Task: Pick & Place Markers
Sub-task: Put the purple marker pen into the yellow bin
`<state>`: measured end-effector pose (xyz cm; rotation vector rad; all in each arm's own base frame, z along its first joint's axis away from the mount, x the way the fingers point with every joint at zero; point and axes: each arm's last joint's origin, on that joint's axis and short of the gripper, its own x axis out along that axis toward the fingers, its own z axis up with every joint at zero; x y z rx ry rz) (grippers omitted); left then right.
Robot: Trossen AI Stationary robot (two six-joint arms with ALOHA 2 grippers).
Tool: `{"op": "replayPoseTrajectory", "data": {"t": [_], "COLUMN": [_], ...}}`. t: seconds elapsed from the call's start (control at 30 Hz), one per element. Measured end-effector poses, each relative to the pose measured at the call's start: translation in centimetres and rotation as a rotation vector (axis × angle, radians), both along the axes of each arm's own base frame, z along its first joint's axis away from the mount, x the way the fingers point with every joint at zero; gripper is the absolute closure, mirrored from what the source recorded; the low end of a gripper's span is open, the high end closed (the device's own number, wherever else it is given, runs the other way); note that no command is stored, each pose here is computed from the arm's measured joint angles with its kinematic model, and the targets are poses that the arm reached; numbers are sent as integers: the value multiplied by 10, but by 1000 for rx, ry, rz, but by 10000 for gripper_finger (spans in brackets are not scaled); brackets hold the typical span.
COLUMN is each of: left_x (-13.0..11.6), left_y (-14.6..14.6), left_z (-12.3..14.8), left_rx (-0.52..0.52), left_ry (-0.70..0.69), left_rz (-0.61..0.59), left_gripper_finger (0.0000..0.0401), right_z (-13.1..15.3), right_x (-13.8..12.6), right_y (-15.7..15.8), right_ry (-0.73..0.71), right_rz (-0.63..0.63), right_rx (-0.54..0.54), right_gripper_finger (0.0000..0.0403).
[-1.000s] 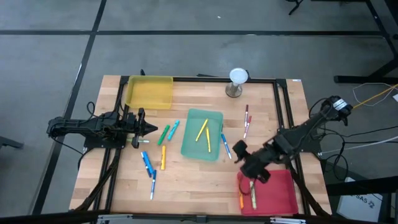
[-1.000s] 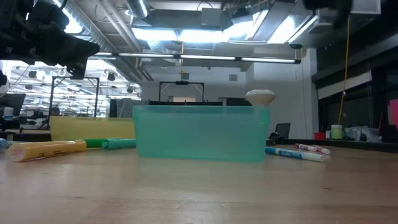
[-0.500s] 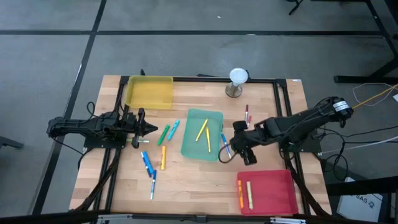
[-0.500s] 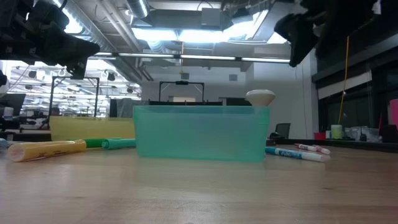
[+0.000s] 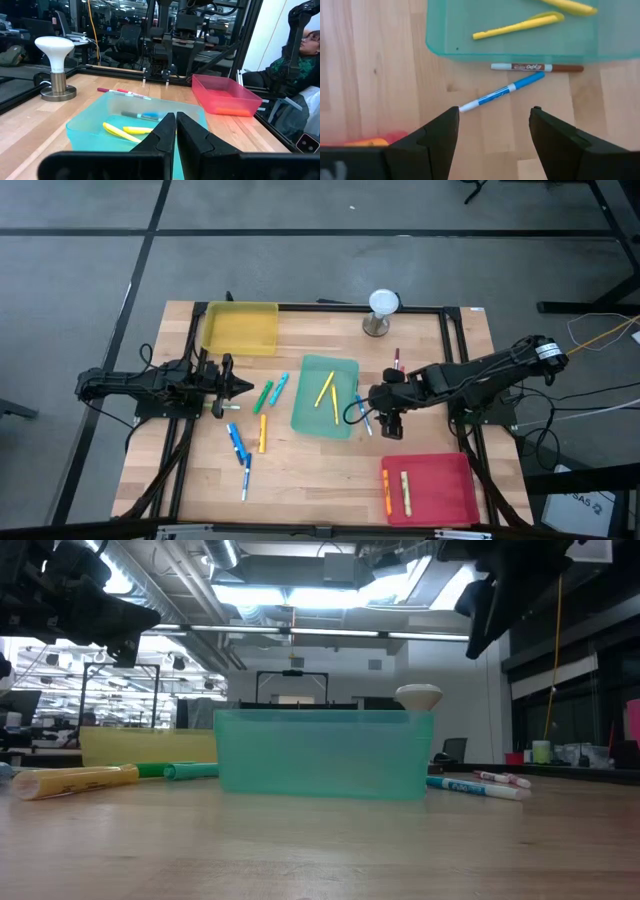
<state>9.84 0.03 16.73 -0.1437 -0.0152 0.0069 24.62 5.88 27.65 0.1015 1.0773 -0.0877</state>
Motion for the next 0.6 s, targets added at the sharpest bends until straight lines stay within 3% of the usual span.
{"op": "replayPoseTrajectory", "data": {"t": [0.2,0.6], "left_x": [0,0], "left_y": [0,0], "left_z": [0,0], "left_rx": [0,0], "left_ry": [1,0], "left_rz": [0,0], "left_gripper_finger": [388,393], "right_z": [0,0], "right_x": [0,2], "right_y": [-1,-11], "right_ry": [-13,-39], "right_rz": [-167,-376], "right_rx": [56,99], "right_gripper_finger": [166,166]}}
